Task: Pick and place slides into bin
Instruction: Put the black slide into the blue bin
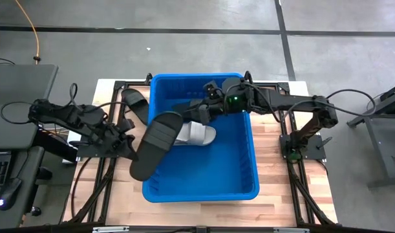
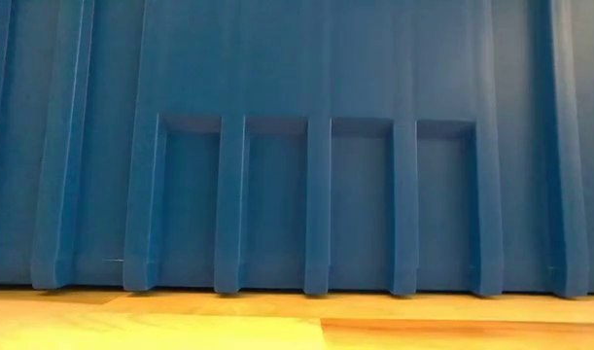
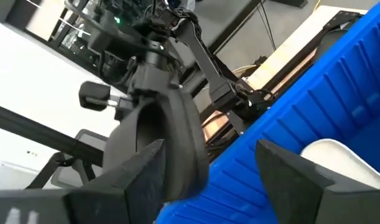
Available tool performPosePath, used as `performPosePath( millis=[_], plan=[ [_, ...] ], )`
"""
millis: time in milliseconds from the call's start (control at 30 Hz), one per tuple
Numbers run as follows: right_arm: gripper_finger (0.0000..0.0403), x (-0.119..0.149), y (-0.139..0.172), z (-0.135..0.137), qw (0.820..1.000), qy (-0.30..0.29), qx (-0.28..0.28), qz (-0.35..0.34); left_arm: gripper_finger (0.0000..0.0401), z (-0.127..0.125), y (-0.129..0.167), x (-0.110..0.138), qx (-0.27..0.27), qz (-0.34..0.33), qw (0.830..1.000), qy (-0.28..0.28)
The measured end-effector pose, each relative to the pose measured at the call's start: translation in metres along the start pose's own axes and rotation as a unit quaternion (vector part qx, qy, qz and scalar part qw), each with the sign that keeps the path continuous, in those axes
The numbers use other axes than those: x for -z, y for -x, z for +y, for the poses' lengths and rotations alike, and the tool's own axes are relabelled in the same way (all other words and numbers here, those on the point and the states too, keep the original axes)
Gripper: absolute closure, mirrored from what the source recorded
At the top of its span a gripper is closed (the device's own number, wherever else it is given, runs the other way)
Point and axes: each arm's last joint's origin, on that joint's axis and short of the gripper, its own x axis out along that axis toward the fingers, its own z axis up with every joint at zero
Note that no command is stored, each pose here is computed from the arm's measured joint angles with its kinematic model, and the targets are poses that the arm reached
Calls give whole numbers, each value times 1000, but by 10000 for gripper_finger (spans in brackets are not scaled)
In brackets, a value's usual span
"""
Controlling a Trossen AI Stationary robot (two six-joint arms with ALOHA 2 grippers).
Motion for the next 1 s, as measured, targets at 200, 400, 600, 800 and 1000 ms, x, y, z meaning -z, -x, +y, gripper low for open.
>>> performPosePath(
  millis=[200,400,600,800,1000],
  plan=[
    [164,6,-6,2,1000,-10,-11,16,366,4,-12,-3,-16,17,1000,2],
    [164,16,-11,6,999,-15,-14,38,366,-4,-18,-8,26,10,999,-17],
    [172,20,-11,8,998,-14,-22,50,366,-5,-19,-8,32,11,999,-19],
    [220,17,-11,8,999,-13,-25,44,366,-3,-22,-8,28,22,999,-16],
    [307,15,-11,10,997,-16,-58,54,366,-1,-26,-9,22,23,999,-13]
  ],
)
